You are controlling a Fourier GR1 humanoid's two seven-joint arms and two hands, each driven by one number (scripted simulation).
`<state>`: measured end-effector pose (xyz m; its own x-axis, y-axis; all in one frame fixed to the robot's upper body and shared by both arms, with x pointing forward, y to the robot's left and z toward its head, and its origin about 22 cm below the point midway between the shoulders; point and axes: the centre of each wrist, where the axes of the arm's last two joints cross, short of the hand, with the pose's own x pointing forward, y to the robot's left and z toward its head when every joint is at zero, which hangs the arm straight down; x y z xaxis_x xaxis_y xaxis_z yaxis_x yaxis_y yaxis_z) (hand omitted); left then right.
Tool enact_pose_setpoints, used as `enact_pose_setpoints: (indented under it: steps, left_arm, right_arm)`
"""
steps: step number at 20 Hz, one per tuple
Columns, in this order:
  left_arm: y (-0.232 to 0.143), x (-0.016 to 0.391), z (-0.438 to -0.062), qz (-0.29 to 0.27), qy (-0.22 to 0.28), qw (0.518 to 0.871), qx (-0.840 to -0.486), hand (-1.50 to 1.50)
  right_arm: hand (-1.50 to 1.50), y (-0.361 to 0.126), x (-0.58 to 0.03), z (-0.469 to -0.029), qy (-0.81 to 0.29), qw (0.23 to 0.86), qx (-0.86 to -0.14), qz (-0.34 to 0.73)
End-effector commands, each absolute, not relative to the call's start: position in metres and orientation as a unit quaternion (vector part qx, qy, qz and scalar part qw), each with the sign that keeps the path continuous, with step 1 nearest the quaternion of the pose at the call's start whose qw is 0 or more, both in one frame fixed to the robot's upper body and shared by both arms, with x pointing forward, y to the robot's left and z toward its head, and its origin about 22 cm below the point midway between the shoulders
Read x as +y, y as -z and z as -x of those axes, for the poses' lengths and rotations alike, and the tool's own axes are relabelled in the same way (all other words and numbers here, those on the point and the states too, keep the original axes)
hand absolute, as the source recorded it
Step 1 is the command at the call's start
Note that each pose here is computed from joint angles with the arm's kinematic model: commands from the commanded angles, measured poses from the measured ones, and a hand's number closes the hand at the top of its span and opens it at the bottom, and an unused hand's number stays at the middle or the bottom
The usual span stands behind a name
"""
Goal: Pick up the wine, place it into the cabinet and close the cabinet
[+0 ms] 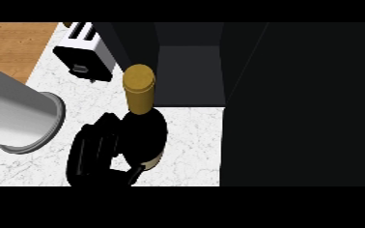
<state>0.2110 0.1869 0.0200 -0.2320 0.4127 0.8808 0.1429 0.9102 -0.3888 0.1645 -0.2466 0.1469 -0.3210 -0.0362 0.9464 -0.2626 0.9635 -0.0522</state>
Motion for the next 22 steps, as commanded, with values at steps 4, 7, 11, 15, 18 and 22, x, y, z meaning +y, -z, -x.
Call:
enact_pose_setpoints:
  steps: [4,7,11,15,18,22]
  left_arm:
    - [-0.029,0.154,-0.248,0.159,-0.094,0.589,-0.787,1.50]
    - [-0.050,0.154,-0.269,0.154,-0.097,0.578,-0.795,1.50]
    - [-0.048,0.149,-0.282,0.129,-0.071,0.583,-0.799,1.50]
    - [-0.041,0.107,-0.293,0.095,-0.056,0.590,-0.800,1.50]
    - [-0.041,0.099,-0.287,0.085,-0.028,0.606,-0.790,1.50]
    - [-0.026,0.094,-0.296,0.083,-0.037,0.611,-0.787,1.50]
  right_arm:
    - [-1.50,-0.158,-0.238,-0.164,-0.094,0.579,-0.804,-0.092]
    - [-1.50,-0.143,-0.252,-0.174,-0.101,0.577,-0.805,-0.092]
    - [-1.50,-0.158,-0.240,-0.155,-0.095,0.569,-0.812,-0.092]
    - [-1.50,-0.155,-0.235,-0.173,-0.094,0.577,-0.806,-0.092]
    - [-1.50,-0.147,-0.251,-0.175,-0.103,0.576,-0.806,-0.085]
    - [-1.50,-0.147,-0.263,-0.175,-0.100,0.573,-0.809,-0.084]
